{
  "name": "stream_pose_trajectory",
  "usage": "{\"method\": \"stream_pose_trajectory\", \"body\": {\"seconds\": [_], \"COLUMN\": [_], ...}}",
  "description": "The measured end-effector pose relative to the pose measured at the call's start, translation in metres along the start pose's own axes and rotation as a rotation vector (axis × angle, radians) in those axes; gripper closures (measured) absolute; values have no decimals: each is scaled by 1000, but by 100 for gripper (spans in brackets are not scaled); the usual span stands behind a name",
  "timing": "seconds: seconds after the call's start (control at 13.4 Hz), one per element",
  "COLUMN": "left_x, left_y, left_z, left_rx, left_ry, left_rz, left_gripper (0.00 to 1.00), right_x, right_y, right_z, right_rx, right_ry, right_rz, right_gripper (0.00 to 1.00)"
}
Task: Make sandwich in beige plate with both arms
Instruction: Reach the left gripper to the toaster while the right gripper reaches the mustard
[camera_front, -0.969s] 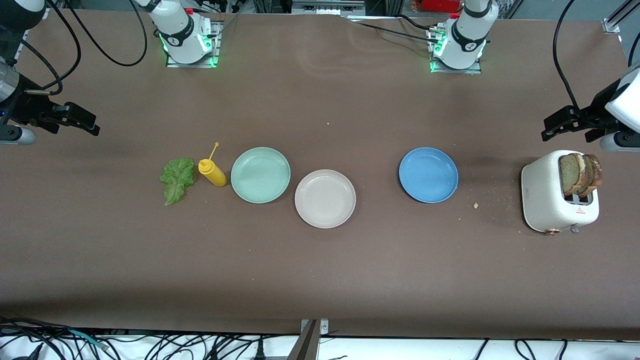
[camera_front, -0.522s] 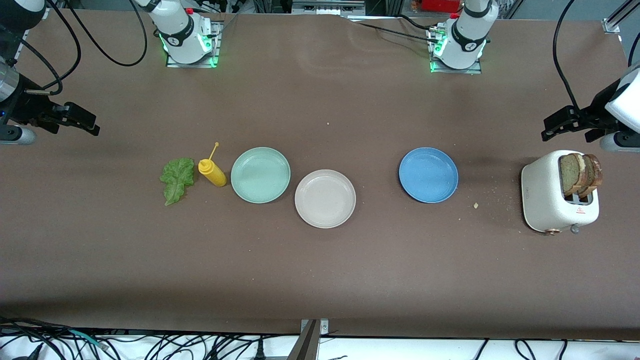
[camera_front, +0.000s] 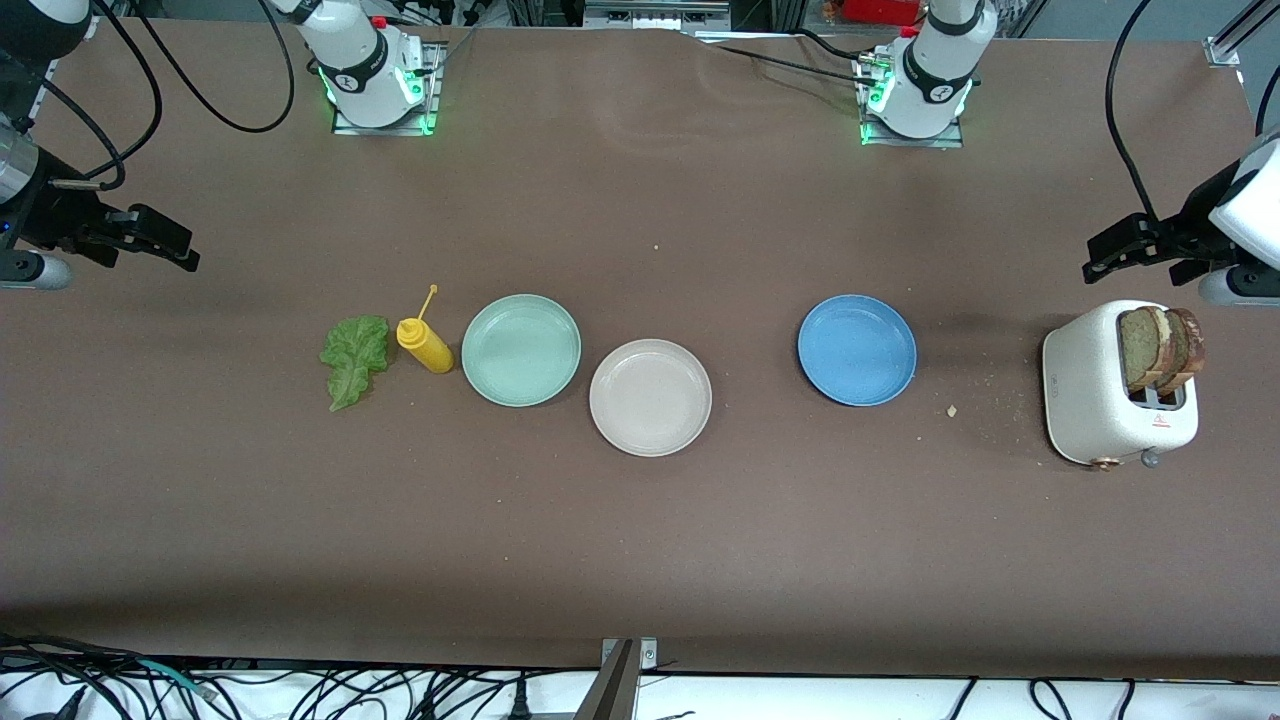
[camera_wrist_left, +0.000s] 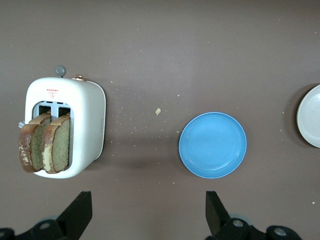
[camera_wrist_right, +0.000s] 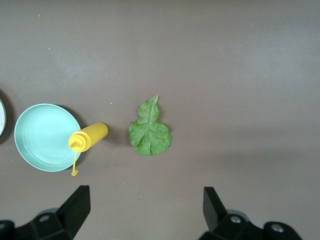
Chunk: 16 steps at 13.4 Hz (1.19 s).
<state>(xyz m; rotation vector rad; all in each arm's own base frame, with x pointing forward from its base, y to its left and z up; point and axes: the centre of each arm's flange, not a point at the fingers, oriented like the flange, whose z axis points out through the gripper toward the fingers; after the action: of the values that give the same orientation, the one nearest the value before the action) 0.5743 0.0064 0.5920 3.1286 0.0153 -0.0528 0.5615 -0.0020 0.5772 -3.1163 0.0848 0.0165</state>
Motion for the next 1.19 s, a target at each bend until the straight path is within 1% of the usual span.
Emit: {"method": "stream_pose_trajectory", "body": {"seconds": [0.22, 0.52, 0.67, 0.89, 1.04, 1.12, 1.19], "left_x": [7, 18, 27, 37, 36, 34, 33], "left_y": [-21, -64, -88, -116, -126, -131, -136], "left_z": [13, 35, 57, 99, 126, 134, 141], "left_rx": [2, 0, -2, 1, 2, 3, 4], "left_ry": [-12, -21, -29, -13, -4, -1, 5], "left_rz": [-10, 5, 31, 65, 88, 103, 118], "left_gripper": [0, 0, 0, 0, 0, 0, 0], "right_x": [0, 0, 0, 0, 1, 1, -1], "right_y": [0, 0, 0, -1, -3, -5, -9], "right_z": [0, 0, 0, 2, 6, 10, 16], "right_rx": [0, 0, 0, 0, 0, -1, -2], "right_ry": [0, 0, 0, -4, -16, -33, -63], "right_rz": [0, 0, 0, -3, -9, -17, -27], "right_gripper": [0, 0, 0, 0, 0, 0, 0]}}
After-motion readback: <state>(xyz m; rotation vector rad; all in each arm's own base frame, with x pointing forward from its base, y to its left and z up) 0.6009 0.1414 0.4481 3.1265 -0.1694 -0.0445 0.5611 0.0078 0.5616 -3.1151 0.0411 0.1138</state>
